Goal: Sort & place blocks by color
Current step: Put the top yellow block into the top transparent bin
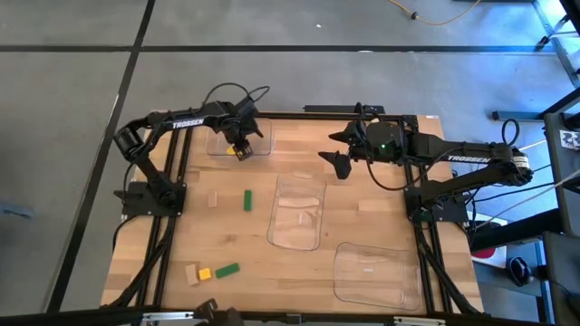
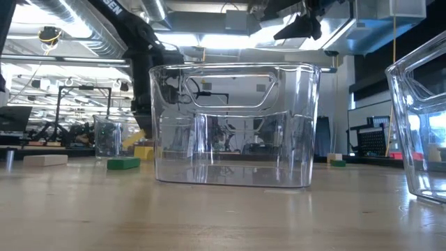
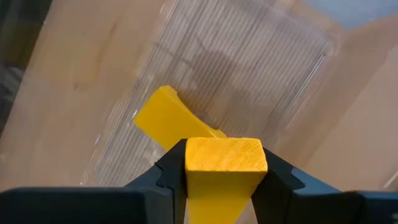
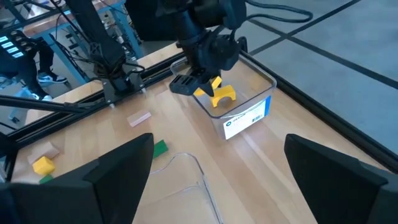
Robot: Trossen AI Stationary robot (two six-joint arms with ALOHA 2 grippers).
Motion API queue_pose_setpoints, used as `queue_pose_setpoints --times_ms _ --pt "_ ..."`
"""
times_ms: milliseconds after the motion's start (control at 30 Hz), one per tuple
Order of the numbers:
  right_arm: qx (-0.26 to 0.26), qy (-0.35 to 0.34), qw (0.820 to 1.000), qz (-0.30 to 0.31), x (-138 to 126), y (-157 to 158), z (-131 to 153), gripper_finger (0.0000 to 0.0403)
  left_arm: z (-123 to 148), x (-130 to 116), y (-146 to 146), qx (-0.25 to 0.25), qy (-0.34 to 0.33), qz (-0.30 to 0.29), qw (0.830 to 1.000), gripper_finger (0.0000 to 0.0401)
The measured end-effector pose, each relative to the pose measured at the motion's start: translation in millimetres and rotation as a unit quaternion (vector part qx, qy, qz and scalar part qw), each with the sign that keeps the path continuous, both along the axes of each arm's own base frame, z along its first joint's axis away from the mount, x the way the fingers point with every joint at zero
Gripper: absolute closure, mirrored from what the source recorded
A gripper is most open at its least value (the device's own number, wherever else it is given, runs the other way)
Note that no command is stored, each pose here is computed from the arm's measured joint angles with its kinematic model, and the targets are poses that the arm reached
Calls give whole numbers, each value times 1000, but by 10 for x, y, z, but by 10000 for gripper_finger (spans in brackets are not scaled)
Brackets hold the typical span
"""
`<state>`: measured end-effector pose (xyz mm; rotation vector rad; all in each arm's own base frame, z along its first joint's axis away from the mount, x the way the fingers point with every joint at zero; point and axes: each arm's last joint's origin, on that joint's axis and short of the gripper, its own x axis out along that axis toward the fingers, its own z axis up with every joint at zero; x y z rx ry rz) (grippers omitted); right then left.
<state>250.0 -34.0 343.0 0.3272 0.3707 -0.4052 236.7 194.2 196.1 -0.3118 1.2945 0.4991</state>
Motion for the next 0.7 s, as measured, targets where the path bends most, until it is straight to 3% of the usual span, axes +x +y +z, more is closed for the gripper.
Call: queue_pose_setpoints --times_ms 700 --pt "10 -6 1000 -20 -1 -7 1 40 -15 76 -206 -12 34 -28 999 282"
